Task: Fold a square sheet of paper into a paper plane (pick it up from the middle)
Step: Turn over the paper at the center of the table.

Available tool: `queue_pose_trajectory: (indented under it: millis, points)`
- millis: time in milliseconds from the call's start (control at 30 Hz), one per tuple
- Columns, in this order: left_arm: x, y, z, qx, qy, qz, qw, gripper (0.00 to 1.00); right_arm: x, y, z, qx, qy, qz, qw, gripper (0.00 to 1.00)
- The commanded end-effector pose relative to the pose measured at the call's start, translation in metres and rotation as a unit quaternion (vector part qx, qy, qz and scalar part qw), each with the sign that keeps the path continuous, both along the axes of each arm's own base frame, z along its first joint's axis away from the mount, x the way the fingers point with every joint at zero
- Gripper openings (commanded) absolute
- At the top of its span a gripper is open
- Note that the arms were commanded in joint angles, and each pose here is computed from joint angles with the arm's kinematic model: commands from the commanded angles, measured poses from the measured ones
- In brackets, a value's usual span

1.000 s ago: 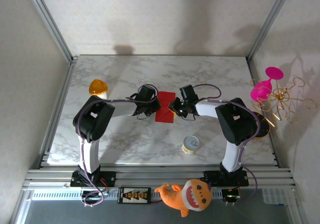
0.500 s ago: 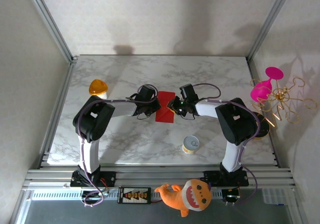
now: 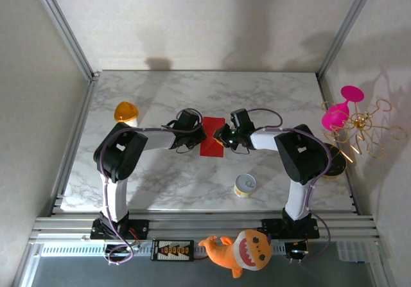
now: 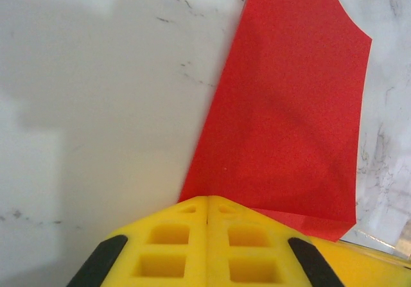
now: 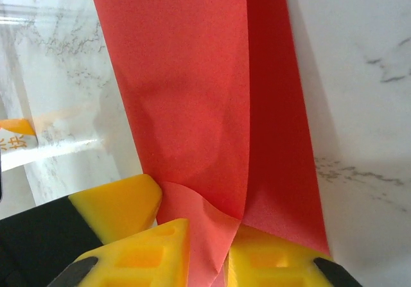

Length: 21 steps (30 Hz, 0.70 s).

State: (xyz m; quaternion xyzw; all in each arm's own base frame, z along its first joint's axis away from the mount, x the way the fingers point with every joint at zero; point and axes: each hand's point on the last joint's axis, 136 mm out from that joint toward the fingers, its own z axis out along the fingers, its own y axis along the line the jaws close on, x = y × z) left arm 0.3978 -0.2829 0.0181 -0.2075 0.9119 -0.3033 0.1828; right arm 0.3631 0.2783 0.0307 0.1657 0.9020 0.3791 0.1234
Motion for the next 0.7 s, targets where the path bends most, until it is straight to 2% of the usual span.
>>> queue_pose_trajectory:
  millis: [0, 167, 267, 333, 567, 667]
  points:
    - [-0.017, 0.007, -0.019, 0.016, 0.037, 0.0, 0.999, 0.0, -0.002, 0.002, -0.005, 0.013, 0.005, 0.005, 1.0, 0.2]
    - [-0.007, 0.007, 0.006, -0.002, 0.015, 0.004, 1.0, 0.06, 0.003, -0.001, 0.001, 0.015, -0.017, 0.001, 1.0, 0.09]
    - [0.002, 0.015, 0.038, -0.027, -0.013, 0.015, 0.999, 0.13, 0.007, -0.008, 0.015, 0.025, -0.047, -0.008, 0.999, 0.02]
    - [0.006, 0.025, 0.062, -0.05, -0.036, 0.022, 0.998, 0.2, 0.011, -0.012, 0.028, 0.033, -0.073, -0.008, 0.997, 0.0]
    - [-0.006, 0.047, 0.126, -0.149, -0.101, 0.012, 0.984, 0.51, 0.014, -0.008, 0.09, 0.067, -0.171, 0.048, 0.982, 0.0]
    - [-0.017, 0.041, 0.144, -0.188, -0.132, -0.018, 0.973, 0.71, 0.009, 0.001, 0.114, 0.1, -0.193, 0.083, 0.972, 0.0]
